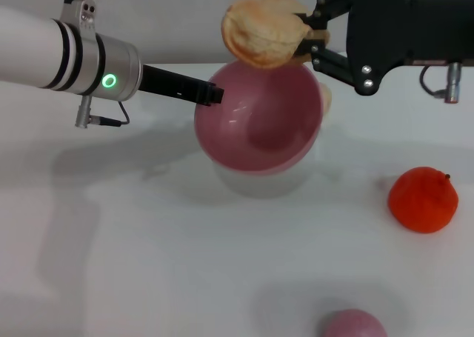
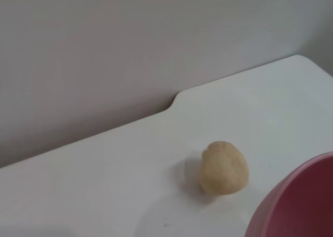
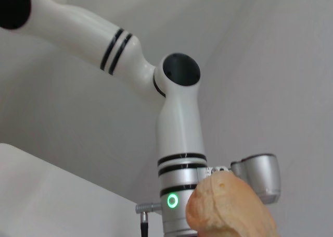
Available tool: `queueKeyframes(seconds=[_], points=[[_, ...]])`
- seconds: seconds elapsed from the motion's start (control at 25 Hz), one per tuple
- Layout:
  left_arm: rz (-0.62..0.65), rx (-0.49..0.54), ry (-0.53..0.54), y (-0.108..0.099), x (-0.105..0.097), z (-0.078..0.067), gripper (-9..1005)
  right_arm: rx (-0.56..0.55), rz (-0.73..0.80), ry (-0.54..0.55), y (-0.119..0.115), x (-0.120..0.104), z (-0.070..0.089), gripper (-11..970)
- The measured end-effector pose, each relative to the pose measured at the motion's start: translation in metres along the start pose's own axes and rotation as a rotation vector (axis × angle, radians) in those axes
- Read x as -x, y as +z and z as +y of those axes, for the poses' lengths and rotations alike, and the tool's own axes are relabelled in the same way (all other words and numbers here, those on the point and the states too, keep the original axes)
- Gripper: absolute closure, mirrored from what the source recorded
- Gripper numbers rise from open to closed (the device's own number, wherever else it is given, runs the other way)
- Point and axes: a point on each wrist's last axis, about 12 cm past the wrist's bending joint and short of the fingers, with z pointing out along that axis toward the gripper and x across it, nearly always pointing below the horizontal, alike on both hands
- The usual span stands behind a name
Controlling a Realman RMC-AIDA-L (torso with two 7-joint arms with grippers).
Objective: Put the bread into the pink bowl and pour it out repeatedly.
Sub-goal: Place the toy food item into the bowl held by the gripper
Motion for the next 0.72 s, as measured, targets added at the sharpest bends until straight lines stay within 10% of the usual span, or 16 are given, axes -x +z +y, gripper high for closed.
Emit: queueKeyframes(seconds=[0.72], points=[[0.000,-0.019,0.002,0.004,0.003,-0.005,950,0.033,0.020,0.088,0.024,-0.035,0.017,823]])
